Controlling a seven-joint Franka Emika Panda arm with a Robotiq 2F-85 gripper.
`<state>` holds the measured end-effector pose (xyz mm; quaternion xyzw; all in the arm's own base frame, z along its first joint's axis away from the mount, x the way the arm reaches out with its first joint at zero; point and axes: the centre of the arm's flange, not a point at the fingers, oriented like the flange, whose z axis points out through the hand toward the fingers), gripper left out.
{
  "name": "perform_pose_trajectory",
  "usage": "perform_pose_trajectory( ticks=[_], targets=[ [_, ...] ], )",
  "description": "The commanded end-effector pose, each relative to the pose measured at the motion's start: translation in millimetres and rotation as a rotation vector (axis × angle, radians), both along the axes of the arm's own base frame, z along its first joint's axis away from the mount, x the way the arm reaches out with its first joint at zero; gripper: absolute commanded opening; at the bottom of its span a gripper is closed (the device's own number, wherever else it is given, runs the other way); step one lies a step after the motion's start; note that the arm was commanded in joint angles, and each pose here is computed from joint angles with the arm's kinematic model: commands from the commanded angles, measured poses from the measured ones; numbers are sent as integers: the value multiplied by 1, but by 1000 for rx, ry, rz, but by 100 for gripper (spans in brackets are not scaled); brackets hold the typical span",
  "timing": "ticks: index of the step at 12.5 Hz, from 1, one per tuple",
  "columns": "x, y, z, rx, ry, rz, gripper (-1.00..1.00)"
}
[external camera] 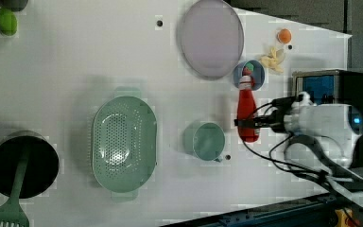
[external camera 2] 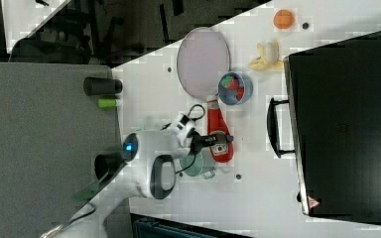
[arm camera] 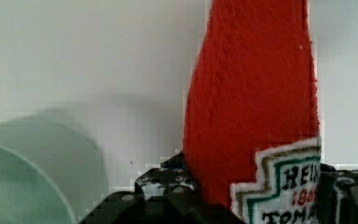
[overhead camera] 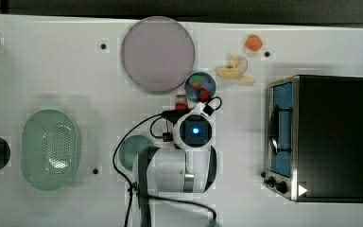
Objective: Pick Ketchup from the table and place it in strainer.
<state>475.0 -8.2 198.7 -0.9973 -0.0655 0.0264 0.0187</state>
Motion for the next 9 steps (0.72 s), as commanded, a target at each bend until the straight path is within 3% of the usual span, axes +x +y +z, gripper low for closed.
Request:
perform_pose_trajectory(
  ticks=[1, 9],
  targets=[
    [14, -5, 84, -20, -57, 24, 26],
    [-10, 84, 245, -91, 53, -9, 26]
  ],
)
